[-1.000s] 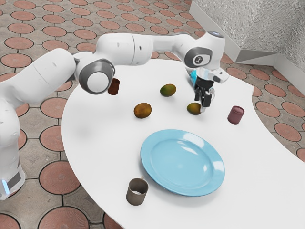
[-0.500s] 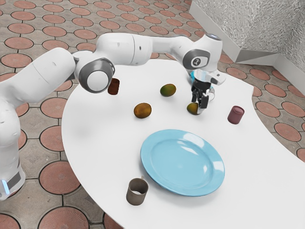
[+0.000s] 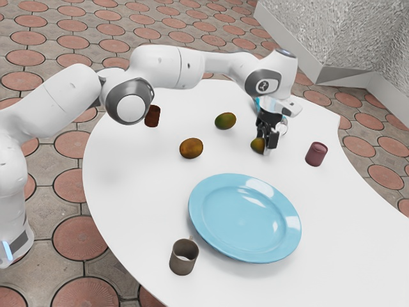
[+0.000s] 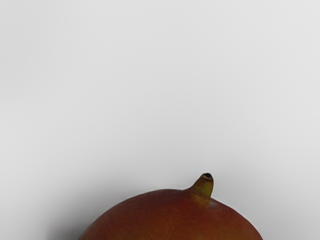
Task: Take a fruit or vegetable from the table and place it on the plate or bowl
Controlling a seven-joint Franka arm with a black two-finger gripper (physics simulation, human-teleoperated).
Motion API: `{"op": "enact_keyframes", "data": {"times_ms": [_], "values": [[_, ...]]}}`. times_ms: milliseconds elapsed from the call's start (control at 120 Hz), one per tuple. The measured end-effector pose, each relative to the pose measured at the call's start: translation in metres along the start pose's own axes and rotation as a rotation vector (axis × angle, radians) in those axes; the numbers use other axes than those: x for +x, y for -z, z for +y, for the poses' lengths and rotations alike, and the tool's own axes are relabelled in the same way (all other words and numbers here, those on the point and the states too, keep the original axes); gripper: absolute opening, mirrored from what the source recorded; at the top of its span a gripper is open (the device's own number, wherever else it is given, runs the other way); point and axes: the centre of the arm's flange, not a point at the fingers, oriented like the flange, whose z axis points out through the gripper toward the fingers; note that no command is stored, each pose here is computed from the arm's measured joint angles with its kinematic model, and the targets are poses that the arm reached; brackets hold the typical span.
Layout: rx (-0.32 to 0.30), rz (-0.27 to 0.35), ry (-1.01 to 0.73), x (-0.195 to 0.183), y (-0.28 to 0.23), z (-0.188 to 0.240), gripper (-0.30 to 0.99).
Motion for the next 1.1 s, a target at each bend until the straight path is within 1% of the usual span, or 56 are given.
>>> {"op": "enact_keyframes", "data": {"times_ms": [117,175,300,417,517,567,625,667,700,783,850,967,1100], "values": [[0.0,0.001,0.004,0.0,-0.001,0.0,0.44],[0.001,0.0,0.005,0.0,-0.002,0.0,0.39],[0.004,-0.004,0.012,-0.001,-0.005,-0.003,0.36],[0.012,0.01,0.026,-0.004,0.006,-0.014,0.33],[0.016,0.017,0.031,-0.006,0.013,-0.019,0.34],[0.02,0.028,0.029,-0.006,0.022,-0.018,0.34],[0.017,0.058,0.015,-0.003,0.038,-0.01,0.35],[0.011,0.076,-0.01,0.002,0.048,0.007,0.32],[0.007,0.087,-0.037,0.006,0.055,0.026,0.34],[0.01,0.121,-0.126,0.014,0.083,0.09,0.35],[0.016,0.134,-0.193,0.009,0.108,0.139,0.35],[0.007,0.092,-0.291,-0.011,0.118,0.204,0.36],[-0.022,0.01,-0.35,-0.021,0.081,0.24,0.35]]}}
